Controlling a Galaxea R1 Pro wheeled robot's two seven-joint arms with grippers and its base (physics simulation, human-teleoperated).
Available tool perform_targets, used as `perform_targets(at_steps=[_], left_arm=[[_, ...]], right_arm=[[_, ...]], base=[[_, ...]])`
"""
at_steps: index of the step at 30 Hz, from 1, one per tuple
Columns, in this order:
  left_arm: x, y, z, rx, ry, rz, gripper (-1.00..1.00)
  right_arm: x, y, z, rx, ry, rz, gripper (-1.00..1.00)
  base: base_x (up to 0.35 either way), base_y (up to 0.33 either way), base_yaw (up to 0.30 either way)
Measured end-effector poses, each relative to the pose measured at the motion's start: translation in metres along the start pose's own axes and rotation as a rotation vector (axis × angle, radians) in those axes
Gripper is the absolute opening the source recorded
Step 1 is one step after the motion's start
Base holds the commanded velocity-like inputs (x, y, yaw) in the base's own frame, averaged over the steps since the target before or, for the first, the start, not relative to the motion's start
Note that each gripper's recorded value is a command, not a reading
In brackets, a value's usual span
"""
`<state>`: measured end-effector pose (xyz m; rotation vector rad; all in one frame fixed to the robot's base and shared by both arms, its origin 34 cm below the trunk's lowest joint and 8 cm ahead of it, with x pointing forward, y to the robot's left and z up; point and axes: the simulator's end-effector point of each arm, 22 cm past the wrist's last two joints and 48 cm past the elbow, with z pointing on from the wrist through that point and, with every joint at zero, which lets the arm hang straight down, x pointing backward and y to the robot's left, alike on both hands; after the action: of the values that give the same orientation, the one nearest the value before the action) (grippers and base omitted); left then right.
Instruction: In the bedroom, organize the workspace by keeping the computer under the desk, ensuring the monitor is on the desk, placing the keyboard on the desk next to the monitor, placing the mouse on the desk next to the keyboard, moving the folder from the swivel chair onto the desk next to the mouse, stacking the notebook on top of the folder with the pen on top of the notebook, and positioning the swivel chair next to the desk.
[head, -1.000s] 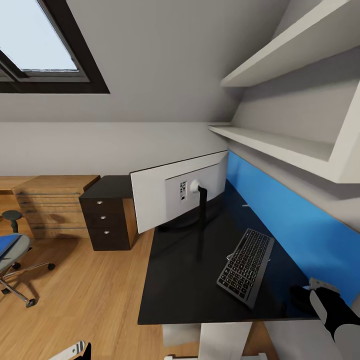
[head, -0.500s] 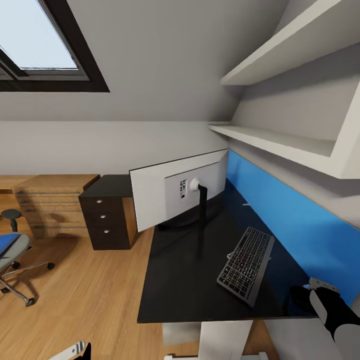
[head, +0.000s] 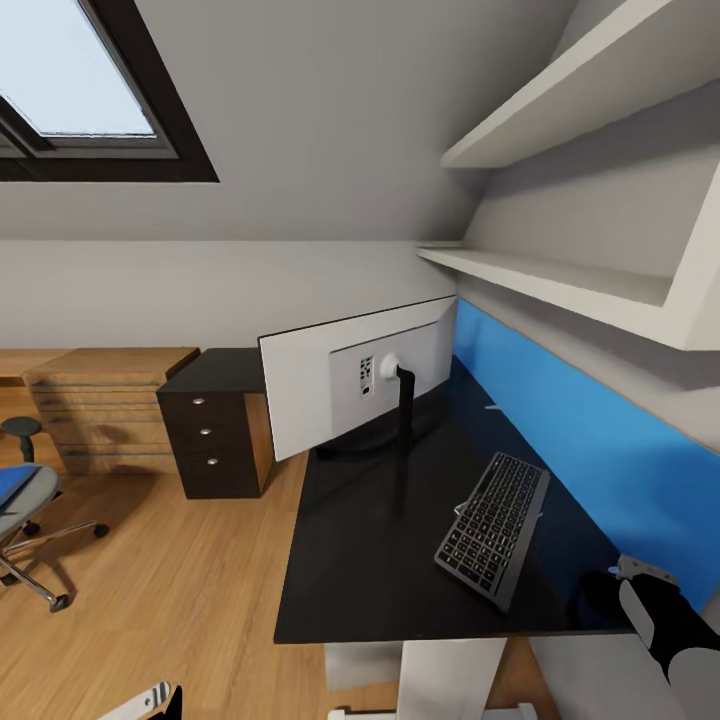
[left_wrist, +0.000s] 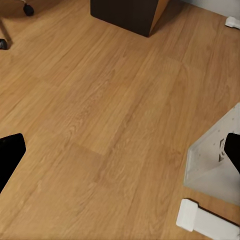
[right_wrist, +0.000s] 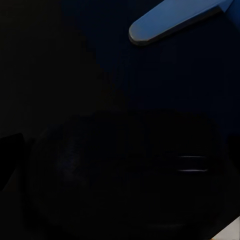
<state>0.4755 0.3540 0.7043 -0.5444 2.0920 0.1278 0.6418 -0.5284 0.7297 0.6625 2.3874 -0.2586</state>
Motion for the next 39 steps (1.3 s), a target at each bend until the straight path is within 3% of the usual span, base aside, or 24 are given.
perform_targets(at_steps=[12, 13, 36, 39], left_arm=[[0.000, 0.000, 0.000, -0.001, 0.000, 0.000, 1.00], [0.000, 0.000, 0.000, -0.001, -0.001, -0.001, 1.00], [0.000, 0.000, 0.000, -0.001, 0.001, -0.001, 1.00], [0.000, 0.000, 0.000, -0.001, 0.001, -0.001, 1.00]], right_arm=[[0.000, 0.000, 0.000, 0.000, -0.001, -0.001, 1.00], [0.000, 0.000, 0.000, 0.000, -0.001, -0.001, -1.00], [-0.005, 0.002, -0.001, -0.001, -0.011, -0.005, -1.00], [-0.039, 0.006, -0.015, -0.013, -0.062, 0.000, -1.00]], base=[[0.000, 0.000, 0.000], [0.000, 0.000, 0.000], [0.000, 0.000, 0.000], [0.000, 0.000, 0.000]])
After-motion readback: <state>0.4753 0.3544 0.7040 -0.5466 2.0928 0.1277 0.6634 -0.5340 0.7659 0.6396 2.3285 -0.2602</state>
